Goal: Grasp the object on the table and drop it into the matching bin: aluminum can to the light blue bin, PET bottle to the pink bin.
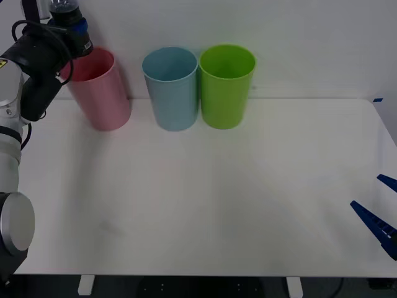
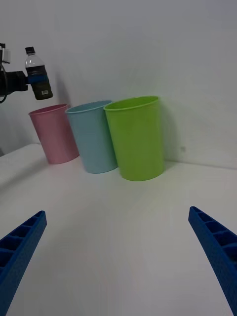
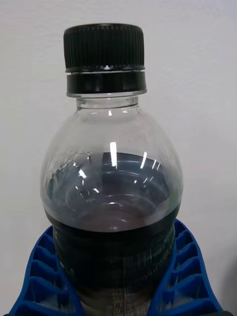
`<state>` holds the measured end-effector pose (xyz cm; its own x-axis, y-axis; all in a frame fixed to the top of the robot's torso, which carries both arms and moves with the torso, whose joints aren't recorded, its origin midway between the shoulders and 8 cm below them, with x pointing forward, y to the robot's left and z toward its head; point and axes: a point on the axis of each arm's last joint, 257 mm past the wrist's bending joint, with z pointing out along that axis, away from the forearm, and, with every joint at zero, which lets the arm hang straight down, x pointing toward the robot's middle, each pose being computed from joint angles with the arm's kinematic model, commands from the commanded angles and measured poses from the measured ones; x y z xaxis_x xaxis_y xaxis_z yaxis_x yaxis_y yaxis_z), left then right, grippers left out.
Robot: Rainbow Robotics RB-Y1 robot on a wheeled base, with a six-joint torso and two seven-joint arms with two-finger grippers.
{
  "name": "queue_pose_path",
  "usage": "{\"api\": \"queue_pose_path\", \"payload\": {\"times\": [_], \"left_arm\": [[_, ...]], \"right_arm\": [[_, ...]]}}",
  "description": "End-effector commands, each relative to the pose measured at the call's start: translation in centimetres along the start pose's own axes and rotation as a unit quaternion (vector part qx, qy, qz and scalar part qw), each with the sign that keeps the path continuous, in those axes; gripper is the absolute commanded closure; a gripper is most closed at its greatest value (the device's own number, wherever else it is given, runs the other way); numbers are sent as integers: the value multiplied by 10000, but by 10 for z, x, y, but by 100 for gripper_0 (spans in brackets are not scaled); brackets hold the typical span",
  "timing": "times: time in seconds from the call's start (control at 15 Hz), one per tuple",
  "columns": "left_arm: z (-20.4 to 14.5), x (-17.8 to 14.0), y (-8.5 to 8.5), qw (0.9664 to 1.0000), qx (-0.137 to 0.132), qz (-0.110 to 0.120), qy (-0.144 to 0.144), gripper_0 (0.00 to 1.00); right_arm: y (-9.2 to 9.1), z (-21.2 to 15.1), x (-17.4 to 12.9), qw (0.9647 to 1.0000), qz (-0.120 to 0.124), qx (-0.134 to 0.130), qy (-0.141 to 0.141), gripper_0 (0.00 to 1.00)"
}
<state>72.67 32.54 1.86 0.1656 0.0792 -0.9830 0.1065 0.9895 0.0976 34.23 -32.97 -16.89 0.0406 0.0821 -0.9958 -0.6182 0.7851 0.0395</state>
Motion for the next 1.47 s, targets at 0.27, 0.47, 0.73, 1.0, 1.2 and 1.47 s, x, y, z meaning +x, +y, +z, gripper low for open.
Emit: {"api": "queue_pose_path", "payload": {"times": [0.27, 0.47, 0.73, 1.0, 1.2, 1.47], "left_arm": [[2, -2, -2, 10000, -18, 14, -18, 88], [2, -3, -3, 10000, -8, 5, -39, 0], [2, -4, -3, 10000, -18, -37, -63, 0], [0, -2, -10, 9995, 104, -274, -103, 0], [-11, 5, -17, 9977, 286, -585, -186, 0], [-42, 14, -26, 9940, 515, -897, -367, 0]], "right_arm": [[0, 0, 0, 10000, 0, 0, 0, 0], [0, 0, 0, 10000, 0, 0, 0, 0], [0, 0, 0, 10000, 0, 0, 0, 0], [0, 0, 0, 10000, 0, 0, 0, 0], [0, 0, 0, 10000, 0, 0, 0, 0], [0, 0, 0, 10000, 0, 0, 0, 0]]}}
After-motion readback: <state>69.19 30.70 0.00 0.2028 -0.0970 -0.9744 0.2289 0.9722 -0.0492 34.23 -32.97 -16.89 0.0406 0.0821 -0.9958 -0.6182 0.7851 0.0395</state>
